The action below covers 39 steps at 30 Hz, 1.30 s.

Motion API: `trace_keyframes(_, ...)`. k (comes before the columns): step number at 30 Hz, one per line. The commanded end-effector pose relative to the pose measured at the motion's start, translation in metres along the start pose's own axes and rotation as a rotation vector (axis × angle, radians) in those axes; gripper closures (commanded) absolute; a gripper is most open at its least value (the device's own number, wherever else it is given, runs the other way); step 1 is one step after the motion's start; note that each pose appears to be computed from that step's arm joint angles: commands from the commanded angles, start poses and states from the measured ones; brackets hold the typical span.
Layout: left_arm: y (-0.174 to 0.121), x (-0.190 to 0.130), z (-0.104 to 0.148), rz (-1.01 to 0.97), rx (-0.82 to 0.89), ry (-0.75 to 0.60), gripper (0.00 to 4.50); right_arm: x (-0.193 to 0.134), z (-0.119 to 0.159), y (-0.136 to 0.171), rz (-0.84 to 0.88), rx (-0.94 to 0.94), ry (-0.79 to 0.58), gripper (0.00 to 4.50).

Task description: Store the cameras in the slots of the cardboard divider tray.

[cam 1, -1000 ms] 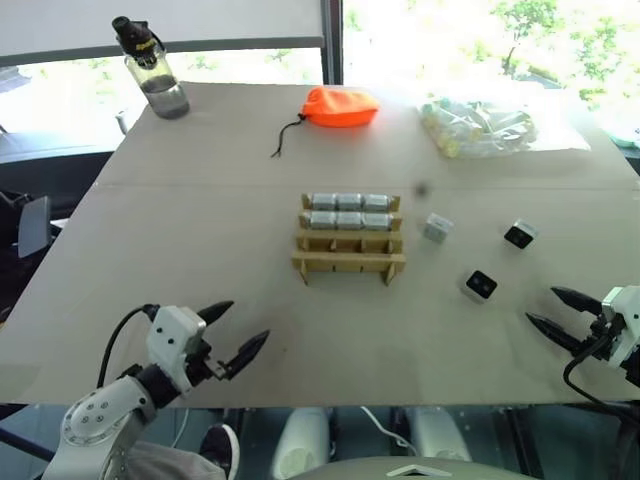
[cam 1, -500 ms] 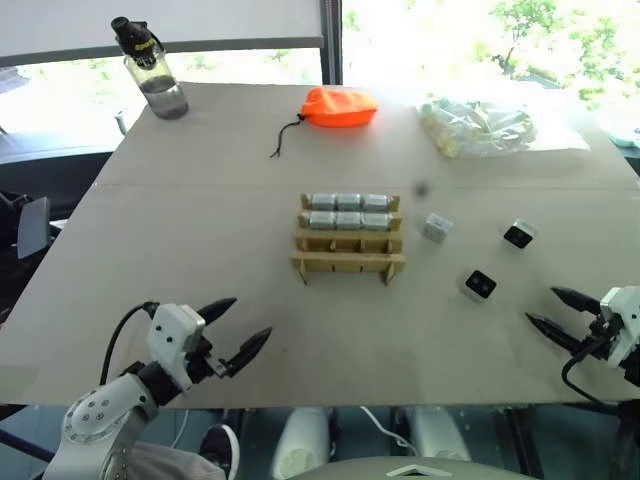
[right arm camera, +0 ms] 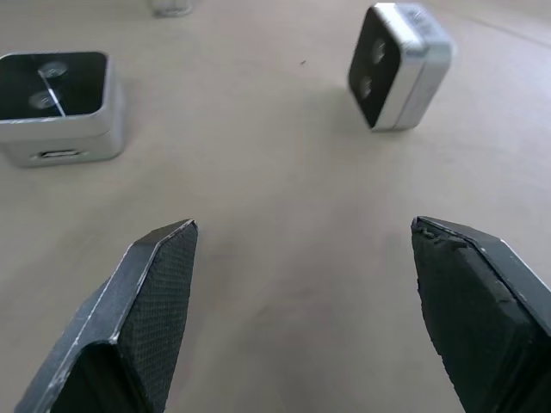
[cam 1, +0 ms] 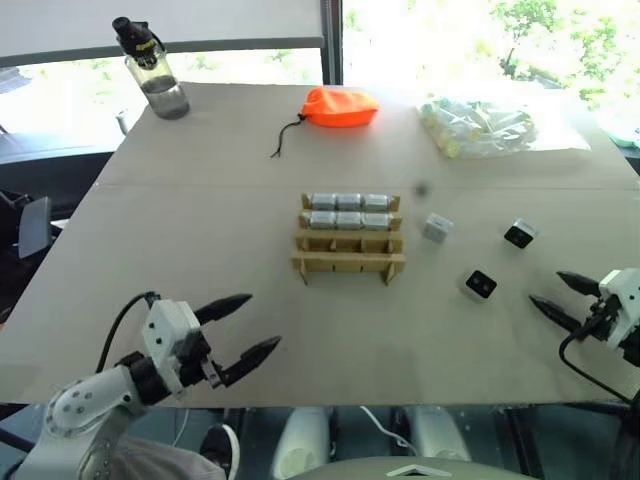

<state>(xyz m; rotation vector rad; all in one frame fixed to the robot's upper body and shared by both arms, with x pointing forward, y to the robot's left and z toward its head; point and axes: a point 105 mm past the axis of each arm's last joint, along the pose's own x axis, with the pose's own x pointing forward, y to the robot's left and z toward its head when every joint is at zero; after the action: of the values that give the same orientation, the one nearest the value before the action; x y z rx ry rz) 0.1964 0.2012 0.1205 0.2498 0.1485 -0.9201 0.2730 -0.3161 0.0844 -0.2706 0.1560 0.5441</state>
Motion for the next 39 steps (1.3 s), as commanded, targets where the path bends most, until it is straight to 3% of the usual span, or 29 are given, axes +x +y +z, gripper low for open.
trace_keyframes(1,0.000,0.002,0.040,-0.127,0.128,-0.036,0.00,0.009,0.019,-0.019,-0.022,-0.059,0.011,0.59)
trace_keyframes(9,-0.003,-0.004,0.090,-0.315,0.152,-0.069,0.00,0.030,0.041,-0.045,-0.015,-0.071,0.062,0.59)
trace_keyframes(21,-0.002,-0.009,0.099,-0.357,0.185,-0.053,0.00,0.060,0.054,-0.042,0.163,-0.003,0.079,0.59)
trace_keyframes(24,-0.002,-0.011,0.097,-0.347,0.187,-0.049,0.00,0.060,0.051,-0.040,0.189,0.006,0.102,1.44)
trace_keyframes(29,-0.002,-0.013,0.094,-0.345,0.183,-0.049,0.00,0.063,0.047,-0.041,0.196,0.013,0.123,3.77)
trace_keyframes(39,0.001,-0.017,0.090,-0.336,0.182,-0.041,0.00,0.072,0.066,-0.044,0.196,-0.032,0.073,3.83)
